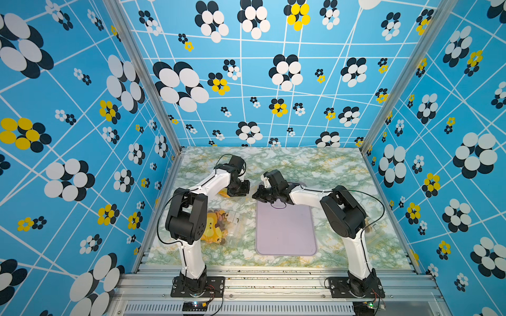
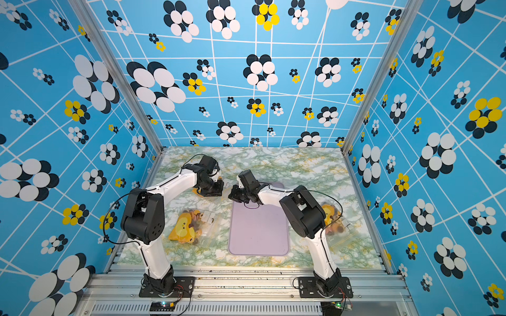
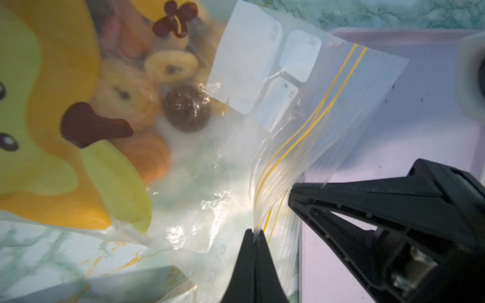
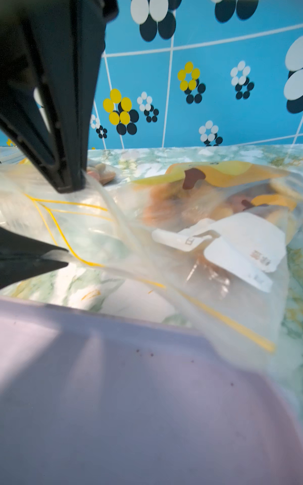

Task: Pour cookies out of the ziploc bag
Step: Open the ziploc bag at the center of the board.

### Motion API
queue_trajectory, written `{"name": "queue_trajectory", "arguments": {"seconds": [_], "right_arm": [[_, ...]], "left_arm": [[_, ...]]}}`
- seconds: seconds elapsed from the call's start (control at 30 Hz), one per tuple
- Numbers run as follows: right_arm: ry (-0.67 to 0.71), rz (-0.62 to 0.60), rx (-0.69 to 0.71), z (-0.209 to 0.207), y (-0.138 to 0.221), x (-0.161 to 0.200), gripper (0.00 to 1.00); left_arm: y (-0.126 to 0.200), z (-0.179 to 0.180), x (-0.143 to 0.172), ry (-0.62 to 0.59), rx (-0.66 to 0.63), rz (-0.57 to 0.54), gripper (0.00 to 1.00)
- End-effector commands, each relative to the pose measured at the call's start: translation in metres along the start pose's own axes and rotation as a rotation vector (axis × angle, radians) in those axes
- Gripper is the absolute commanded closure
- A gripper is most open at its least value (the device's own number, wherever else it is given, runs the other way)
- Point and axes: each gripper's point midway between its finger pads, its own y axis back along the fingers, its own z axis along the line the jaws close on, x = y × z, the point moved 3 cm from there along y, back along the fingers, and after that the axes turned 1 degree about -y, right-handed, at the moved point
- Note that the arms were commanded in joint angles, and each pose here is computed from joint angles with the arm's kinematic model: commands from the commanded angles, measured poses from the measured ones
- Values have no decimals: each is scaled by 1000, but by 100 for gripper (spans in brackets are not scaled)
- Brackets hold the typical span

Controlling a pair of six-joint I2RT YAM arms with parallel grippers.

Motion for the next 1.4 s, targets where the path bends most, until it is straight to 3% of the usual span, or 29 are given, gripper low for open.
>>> {"name": "queue_trajectory", "arguments": {"seconds": [0.0, 0.53, 0.7, 0.8, 0.97, 1.17, 1.27, 1.37], "right_arm": [[51, -20, 47, 9, 16, -5, 100], [135, -50, 146, 7, 47, -5, 100], [160, -58, 168, 8, 54, -6, 100], [177, -68, 179, 8, 59, -7, 85], [213, -60, 258, -1, 64, -7, 78], [246, -52, 328, -9, 72, -7, 56], [273, -69, 279, 1, 85, -6, 40], [304, -89, 129, 24, 100, -3, 29]], "left_arm": [[23, 0, -10, 11, -8, -73, 100], [102, -3, -17, 33, -64, -230, 100], [108, -9, -16, 20, -44, -221, 100], [111, -10, -16, 15, -42, -221, 100], [118, -14, -16, 2, -37, -228, 100], [119, -18, -14, -8, -21, -222, 100], [116, -20, -14, -9, -16, -215, 100], [112, -22, -14, -17, -15, -198, 100]]}}
